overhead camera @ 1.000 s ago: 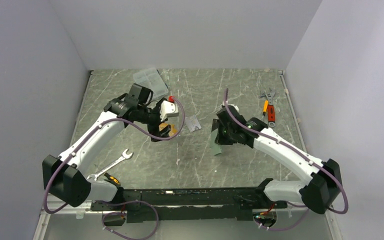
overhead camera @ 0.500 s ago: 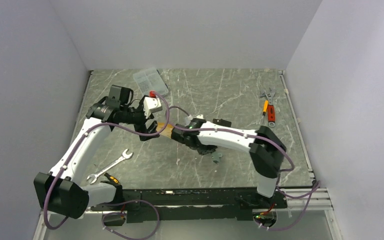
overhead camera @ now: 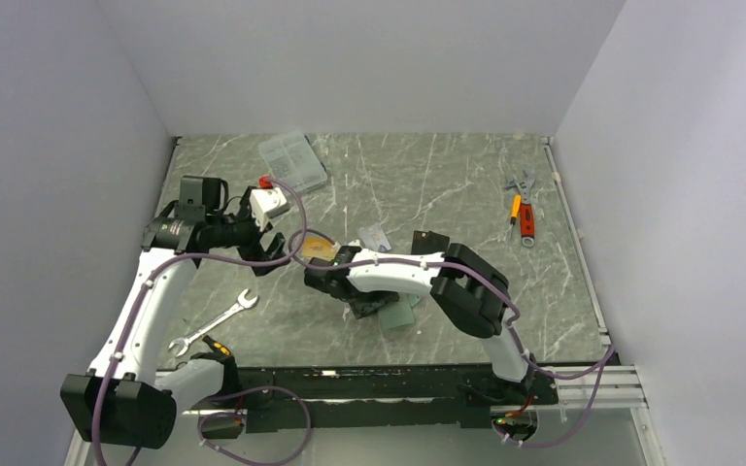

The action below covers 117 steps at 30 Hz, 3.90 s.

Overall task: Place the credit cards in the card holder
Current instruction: Close the card holder at the center of the board.

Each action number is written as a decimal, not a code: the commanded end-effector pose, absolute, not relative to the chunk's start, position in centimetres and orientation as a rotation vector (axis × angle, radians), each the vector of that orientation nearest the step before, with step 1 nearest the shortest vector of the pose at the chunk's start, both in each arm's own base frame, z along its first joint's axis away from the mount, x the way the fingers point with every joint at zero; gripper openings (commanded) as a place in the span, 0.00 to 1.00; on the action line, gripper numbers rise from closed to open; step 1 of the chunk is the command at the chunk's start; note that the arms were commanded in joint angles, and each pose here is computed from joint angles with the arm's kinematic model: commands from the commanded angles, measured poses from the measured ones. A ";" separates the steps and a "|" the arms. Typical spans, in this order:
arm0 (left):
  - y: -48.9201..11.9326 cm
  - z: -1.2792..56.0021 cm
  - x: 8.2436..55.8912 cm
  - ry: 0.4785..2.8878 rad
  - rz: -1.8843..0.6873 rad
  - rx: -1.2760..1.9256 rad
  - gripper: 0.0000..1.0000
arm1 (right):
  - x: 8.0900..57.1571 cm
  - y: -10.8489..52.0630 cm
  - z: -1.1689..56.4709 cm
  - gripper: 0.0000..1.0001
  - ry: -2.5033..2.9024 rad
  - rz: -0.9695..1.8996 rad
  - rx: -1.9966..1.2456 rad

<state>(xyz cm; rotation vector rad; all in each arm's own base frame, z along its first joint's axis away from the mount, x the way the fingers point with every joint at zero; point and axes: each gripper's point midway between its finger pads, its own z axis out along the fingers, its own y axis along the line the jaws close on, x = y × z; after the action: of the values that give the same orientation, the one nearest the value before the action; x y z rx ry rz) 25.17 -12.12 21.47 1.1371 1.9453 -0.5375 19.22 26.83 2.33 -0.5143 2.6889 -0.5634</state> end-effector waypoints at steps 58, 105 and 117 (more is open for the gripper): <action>-34.3 3.0 17.0 1.467 -0.329 2.163 0.75 | 22.5 17.5 5.3 0.46 2.739 0.575 0.310; -32.0 3.5 18.6 1.482 -0.442 2.195 0.50 | 29.0 26.6 2.7 0.27 2.676 0.552 -0.049; -32.0 4.1 19.7 1.508 -0.422 2.157 0.47 | 29.1 25.4 3.6 0.26 2.664 0.498 -0.018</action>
<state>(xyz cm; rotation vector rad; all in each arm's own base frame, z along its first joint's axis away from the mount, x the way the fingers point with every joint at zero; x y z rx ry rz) 18.10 -31.35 3.18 2.1921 1.5150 -0.4562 28.29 25.96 1.86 -0.0427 2.7165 0.5182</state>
